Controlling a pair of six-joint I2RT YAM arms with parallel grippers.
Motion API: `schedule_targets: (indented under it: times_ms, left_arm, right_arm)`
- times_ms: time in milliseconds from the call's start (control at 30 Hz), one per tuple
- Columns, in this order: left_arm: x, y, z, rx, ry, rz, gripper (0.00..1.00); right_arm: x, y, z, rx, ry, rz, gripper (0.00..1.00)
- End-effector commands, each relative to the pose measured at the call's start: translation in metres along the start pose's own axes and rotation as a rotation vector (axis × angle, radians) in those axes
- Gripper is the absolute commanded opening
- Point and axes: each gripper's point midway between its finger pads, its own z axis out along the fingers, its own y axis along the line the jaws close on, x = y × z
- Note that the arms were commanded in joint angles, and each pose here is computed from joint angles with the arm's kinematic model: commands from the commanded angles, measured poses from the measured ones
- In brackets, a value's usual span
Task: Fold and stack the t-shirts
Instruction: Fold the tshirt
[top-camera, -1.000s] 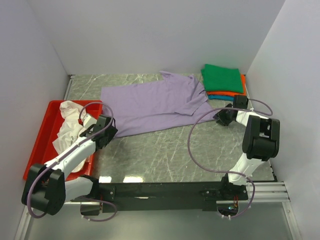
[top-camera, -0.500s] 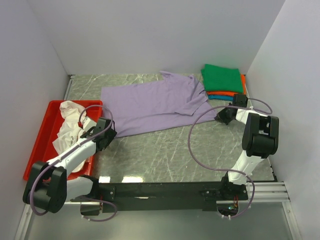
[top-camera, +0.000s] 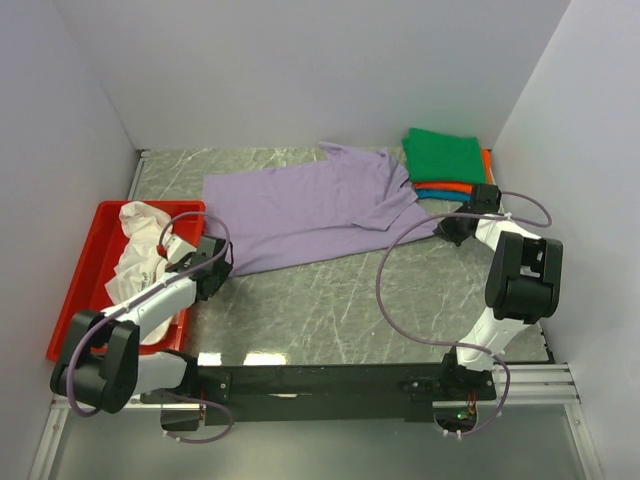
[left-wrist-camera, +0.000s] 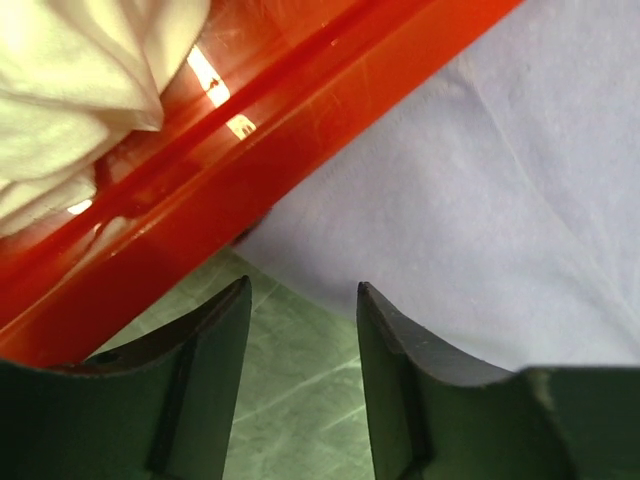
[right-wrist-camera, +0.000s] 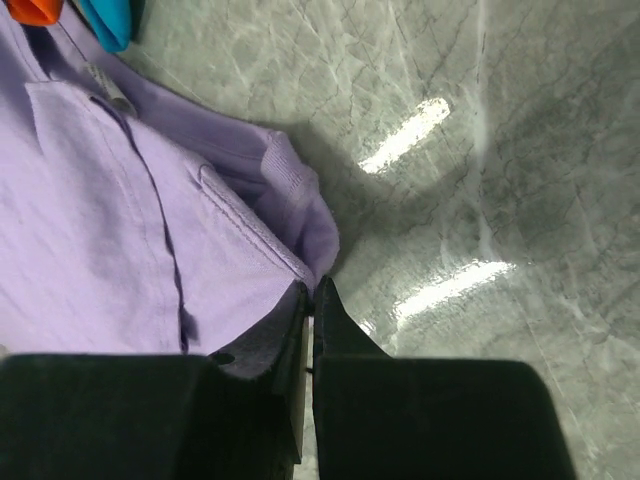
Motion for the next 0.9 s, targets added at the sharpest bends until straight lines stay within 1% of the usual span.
schedule_targets:
  times_ms: [0,167,233,300,333,367,400,600,733,800,867]
  left_arm:
    - [-0.016,0.004,0.004,-0.053,-0.078,-0.029,0.51]
    - [-0.011,0.009,0.013,-0.103,-0.071,-0.023,0.48]
    - [-0.009,0.009,0.017,-0.113,-0.068,-0.02,0.44]
    - [-0.008,0.01,0.019,-0.129,-0.07,-0.013,0.35]
    - [-0.008,0.01,0.019,-0.133,-0.071,-0.008,0.29]
    - [-0.009,0.009,0.019,-0.135,-0.072,-0.005,0.11]
    - [-0.009,0.01,0.018,-0.143,-0.07,0.001,0.01]
    - [-0.011,0.013,0.0,-0.111,-0.065,-0.002,0.01]
    - [-0.009,0.023,-0.017,-0.112,-0.061,-0.006,0.01]
    - [-0.007,0.026,-0.026,-0.097,-0.058,-0.022,0.01]
    - [-0.001,0.033,-0.032,-0.1,-0.046,-0.007,0.01]
  right_arm:
    - [-0.025,0.009,-0.017,-0.031,-0.078,-0.013,0.0]
    - [-0.025,0.007,-0.023,-0.04,-0.084,-0.006,0.0]
    - [-0.025,0.006,-0.026,-0.039,-0.085,-0.004,0.0]
    - [-0.025,0.004,-0.031,-0.041,-0.093,-0.007,0.0]
    - [-0.024,0.002,-0.032,-0.039,-0.093,-0.005,0.0]
    - [-0.024,-0.001,-0.034,-0.035,-0.094,-0.001,0.0]
    - [-0.022,-0.002,-0.039,-0.036,-0.096,0.0,0.0]
    - [-0.016,-0.028,-0.063,0.01,-0.125,0.045,0.0]
    - [-0.007,-0.045,-0.081,0.046,-0.146,0.084,0.0]
    - [0.0,-0.058,-0.091,0.075,-0.151,0.108,0.0]
    - [0.004,-0.074,-0.098,0.117,-0.153,0.15,0.0]
